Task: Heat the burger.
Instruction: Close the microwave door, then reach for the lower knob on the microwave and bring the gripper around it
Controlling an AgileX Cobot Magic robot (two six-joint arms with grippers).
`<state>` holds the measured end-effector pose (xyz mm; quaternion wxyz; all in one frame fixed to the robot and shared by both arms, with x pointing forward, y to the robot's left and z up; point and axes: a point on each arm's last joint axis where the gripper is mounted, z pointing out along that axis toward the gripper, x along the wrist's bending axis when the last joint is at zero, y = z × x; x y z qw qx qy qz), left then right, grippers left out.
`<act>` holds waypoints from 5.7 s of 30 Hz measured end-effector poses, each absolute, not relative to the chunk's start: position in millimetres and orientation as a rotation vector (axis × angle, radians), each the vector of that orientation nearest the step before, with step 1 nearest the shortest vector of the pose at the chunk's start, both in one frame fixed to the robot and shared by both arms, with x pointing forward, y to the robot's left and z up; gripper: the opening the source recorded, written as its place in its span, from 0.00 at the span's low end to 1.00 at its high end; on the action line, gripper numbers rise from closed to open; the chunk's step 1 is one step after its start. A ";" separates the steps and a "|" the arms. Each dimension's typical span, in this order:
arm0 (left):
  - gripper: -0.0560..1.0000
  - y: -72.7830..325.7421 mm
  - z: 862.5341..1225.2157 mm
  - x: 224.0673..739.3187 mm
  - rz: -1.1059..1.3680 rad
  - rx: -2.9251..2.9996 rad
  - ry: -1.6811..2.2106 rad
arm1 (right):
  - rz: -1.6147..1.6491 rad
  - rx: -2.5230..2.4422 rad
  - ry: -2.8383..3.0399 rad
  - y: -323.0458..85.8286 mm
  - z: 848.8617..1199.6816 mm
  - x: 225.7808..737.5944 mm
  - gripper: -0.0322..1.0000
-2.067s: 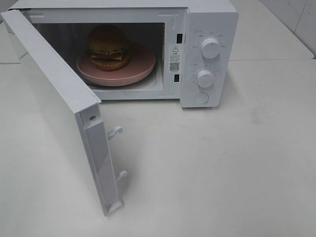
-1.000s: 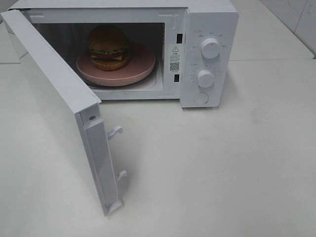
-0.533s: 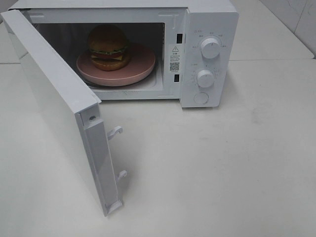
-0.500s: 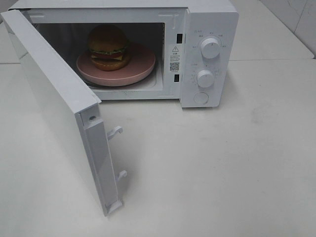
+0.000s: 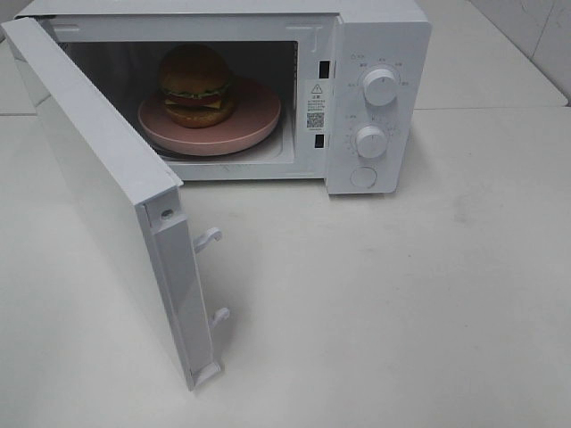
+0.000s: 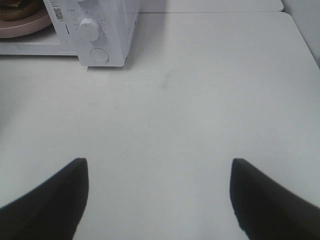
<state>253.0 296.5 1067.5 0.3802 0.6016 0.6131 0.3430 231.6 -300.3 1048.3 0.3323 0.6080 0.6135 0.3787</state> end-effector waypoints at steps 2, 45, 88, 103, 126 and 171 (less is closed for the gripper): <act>0.61 297.0 1070.9 264.3 0.879 1.530 1.566 | 0.989 1.588 1.603 -300.3 1048.3 231.6 0.76; 0.05 306.9 995.9 410.9 1.042 1.321 1.483 | 0.989 1.588 1.603 -300.3 1048.3 231.6 0.76; 0.05 173.0 926.8 462.0 0.770 1.539 1.082 | 0.989 1.588 1.603 -300.3 1048.3 231.6 0.76; 0.05 118.6 951.8 509.6 0.765 1.503 1.125 | 0.989 1.588 1.603 -300.3 1048.3 231.6 0.76; 0.05 56.3 955.3 564.1 0.636 1.587 1.119 | 0.989 1.588 1.603 -300.3 1048.3 231.6 0.76; 0.51 19.8 966.4 548.3 0.159 2.091 1.160 | 0.994 1.589 1.604 -300.0 1048.3 231.6 0.76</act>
